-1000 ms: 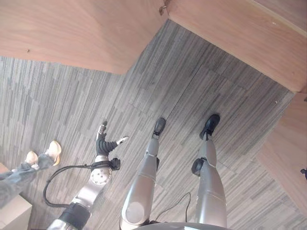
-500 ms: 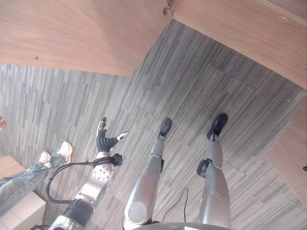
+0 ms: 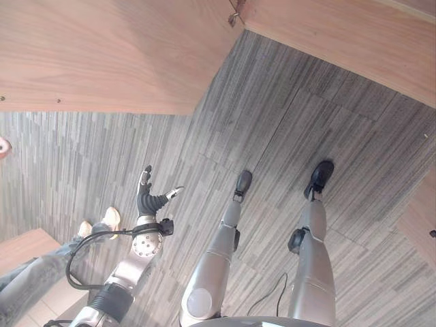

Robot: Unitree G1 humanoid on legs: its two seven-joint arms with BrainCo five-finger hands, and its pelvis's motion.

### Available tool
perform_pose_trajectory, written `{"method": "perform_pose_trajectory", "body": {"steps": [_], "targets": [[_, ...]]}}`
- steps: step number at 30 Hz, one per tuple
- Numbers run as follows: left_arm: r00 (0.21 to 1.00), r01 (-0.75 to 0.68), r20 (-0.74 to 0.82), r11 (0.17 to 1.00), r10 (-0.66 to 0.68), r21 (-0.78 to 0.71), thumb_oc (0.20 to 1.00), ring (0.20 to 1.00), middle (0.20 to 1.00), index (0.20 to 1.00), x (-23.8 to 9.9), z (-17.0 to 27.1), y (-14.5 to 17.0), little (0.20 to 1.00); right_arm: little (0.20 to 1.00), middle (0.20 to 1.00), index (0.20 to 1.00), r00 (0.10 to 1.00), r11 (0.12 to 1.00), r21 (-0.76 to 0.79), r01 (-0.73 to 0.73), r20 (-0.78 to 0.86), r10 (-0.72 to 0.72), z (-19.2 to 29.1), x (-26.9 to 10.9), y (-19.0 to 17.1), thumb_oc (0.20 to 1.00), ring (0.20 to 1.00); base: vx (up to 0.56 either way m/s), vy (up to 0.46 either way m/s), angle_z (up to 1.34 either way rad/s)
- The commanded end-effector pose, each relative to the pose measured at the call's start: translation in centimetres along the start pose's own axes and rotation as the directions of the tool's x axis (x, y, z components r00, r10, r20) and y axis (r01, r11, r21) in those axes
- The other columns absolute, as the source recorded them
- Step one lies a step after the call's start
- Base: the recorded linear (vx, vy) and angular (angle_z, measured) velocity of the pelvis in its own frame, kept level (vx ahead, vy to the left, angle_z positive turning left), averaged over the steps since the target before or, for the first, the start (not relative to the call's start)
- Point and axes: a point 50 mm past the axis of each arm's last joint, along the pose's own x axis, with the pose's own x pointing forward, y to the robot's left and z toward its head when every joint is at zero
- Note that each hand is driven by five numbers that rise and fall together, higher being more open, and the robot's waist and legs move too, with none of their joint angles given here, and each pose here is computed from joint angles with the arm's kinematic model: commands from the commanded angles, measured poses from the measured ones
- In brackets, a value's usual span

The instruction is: Put the empty folder in the office cabinet

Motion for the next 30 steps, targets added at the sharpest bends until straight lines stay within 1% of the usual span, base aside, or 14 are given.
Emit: {"method": "perform_pose_trajectory", "body": {"steps": [1, 2, 3, 6, 11, 14, 16, 21, 23, 27, 28, 29, 30], "targets": [[0.997, 0.011, 0.078, 1.000, -0.009, -0.016, 1.000, 1.000, 1.000, 1.000, 0.0, 1.6, 0.7, 1.000, 0.200, 0.200, 0.200, 0.956, 0.968, -0.041, -0.249, 0.149, 0.253, 3.8, -2.1, 4.2, 0.200, 0.200, 0.00, 0.000, 0.00], [0.997, 0.011, 0.077, 1.000, -0.009, -0.021, 1.000, 1.000, 1.000, 1.000, -0.2, 1.6, 1.0, 1.000, 0.200, 0.200, 0.200, 0.938, 0.951, -0.089, -0.295, 0.163, 0.306, 4.0, -2.4, 4.7, 0.200, 0.200, 0.00, 0.000, 0.00], [0.997, 0.012, 0.076, 1.000, -0.009, -0.028, 1.000, 1.000, 1.000, 1.000, -0.3, 1.5, 1.0, 1.000, 0.200, 0.200, 0.200, 0.934, 0.948, -0.091, -0.303, 0.167, 0.315, 4.2, -2.4, 4.8, 0.200, 0.200, 0.03, -0.004, 0.02], [0.997, 0.010, 0.083, 0.999, -0.006, -0.041, 1.000, 1.000, 1.000, 1.000, -0.3, 1.7, 1.1, 1.000, 0.200, 0.200, 0.200, 0.932, 0.947, -0.103, -0.304, 0.176, 0.318, 4.5, -2.4, 4.8, 0.200, 0.200, 0.00, 0.000, 0.00], [0.995, 0.007, 0.102, 0.998, 0.000, -0.064, 1.000, 1.000, 1.000, 1.000, -0.2, 2.3, 1.1, 1.000, 0.200, 0.200, 0.200, 0.927, 0.949, -0.069, -0.307, 0.205, 0.314, 5.6, -2.7, 5.2, 0.200, 0.200, 0.00, 0.000, 0.00], [0.995, 0.004, 0.102, 0.997, 0.004, -0.083, 1.000, 1.000, 1.000, 1.000, -0.3, 2.4, 1.0, 1.000, 0.200, 0.200, 0.200, 0.934, 0.963, -0.018, -0.270, 0.239, 0.266, 6.6, -2.8, 5.1, 0.200, 0.200, 0.00, 0.000, 0.00], [0.995, -0.006, 0.097, 0.996, 0.015, -0.089, 1.000, 1.000, 1.000, 1.000, -0.3, 2.3, 1.0, 1.000, 0.200, 0.200, 0.200, 0.948, 0.979, 0.021, -0.201, 0.256, 0.189, 7.2, -2.5, 4.5, 0.200, 0.200, 0.00, 0.000, 0.00], [0.996, -0.015, 0.090, 0.997, 0.022, -0.081, 1.000, 1.000, 1.000, 1.000, -0.3, 2.2, 0.8, 1.000, 0.200, 0.200, 0.200, 0.965, 0.991, 0.084, -0.103, 0.249, 0.079, 7.2, -2.4, 3.9, 0.200, 0.200, 0.00, 0.000, 0.00], [0.995, -0.014, 0.097, 0.997, 0.022, -0.081, 1.000, 1.000, 1.000, 1.000, -0.2, 2.4, 0.8, 1.000, 0.200, 0.200, 0.200, 0.968, 0.991, 0.092, -0.095, 0.240, 0.070, 6.9, -2.4, 3.8, 0.200, 0.200, 0.00, 0.000, 0.00], [0.994, -0.020, 0.107, 0.996, 0.029, -0.083, 1.000, 1.000, 1.000, 1.000, -0.2, 2.6, 1.1, 1.000, 0.200, 0.200, 0.200, 0.967, 0.987, 0.072, -0.140, 0.226, 0.121, 6.1, -2.7, 4.3, 0.200, 0.200, 0.00, 0.000, 0.00], [0.993, -0.024, 0.111, 0.996, 0.033, -0.084, 1.000, 1.000, 1.000, 1.000, -0.1, 2.7, 1.3, 1.000, 0.586, 0.586, 0.586, 0.967, 0.984, 0.064, -0.165, 0.208, 0.149, 5.7, -2.8, 4.6, 0.586, 0.586, 0.00, 0.000, 0.00], [0.993, -0.026, 0.114, 0.996, 0.036, -0.085, 1.000, 1.000, 1.000, 1.000, -0.1, 2.7, 1.4, 1.000, 0.586, 0.586, 0.586, 0.965, 0.981, 0.047, -0.188, 0.197, 0.175, 5.4, -2.9, 4.7, 0.586, 0.586, 0.00, 0.000, 0.00], [0.992, -0.027, 0.118, 0.996, 0.037, -0.087, 1.000, 1.000, 1.000, 1.000, -0.1, 2.8, 1.5, 1.000, 1.000, 1.000, 1.000, 0.962, 0.978, 0.023, -0.208, 0.185, 0.201, 5.0, -2.8, 4.8, 1.000, 1.000, 0.00, 0.000, 0.00]]}}
